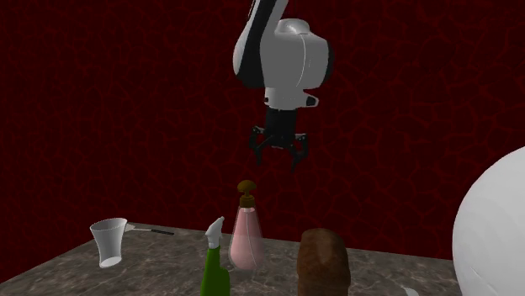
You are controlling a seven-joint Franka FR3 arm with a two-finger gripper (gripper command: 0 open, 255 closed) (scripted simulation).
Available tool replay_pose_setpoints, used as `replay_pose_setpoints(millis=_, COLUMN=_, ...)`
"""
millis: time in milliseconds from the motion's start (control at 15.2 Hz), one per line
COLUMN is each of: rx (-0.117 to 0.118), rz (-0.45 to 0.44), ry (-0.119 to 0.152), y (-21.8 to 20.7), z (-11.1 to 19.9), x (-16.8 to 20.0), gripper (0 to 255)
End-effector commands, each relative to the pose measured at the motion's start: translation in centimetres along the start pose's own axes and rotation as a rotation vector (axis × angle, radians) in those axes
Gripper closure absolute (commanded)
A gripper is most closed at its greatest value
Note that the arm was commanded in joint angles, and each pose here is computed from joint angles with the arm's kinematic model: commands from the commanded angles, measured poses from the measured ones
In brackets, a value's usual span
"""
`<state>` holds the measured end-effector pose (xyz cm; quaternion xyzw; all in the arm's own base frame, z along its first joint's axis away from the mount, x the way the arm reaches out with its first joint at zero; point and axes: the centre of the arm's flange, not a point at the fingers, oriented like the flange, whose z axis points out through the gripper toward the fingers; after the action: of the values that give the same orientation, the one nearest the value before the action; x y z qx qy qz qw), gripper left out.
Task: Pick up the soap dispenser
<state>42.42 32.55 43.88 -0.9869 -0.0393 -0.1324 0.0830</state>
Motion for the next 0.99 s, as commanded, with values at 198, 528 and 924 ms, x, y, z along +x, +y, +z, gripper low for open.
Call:
replay_pose_setpoints(millis=198, rx=0.017, rz=-0.001, ry=0.019, y=-4.6, z=4.4, x=1.2, gripper=0)
replay_pose_setpoints(millis=528, rx=0.033, rz=-0.003, ry=0.037, y=-9.4, z=8.5, x=2.4, gripper=0)
replay_pose_setpoints(millis=924, rx=0.033, rz=-0.003, ry=0.037, y=-9.0, z=11.1, x=1.7, gripper=0)
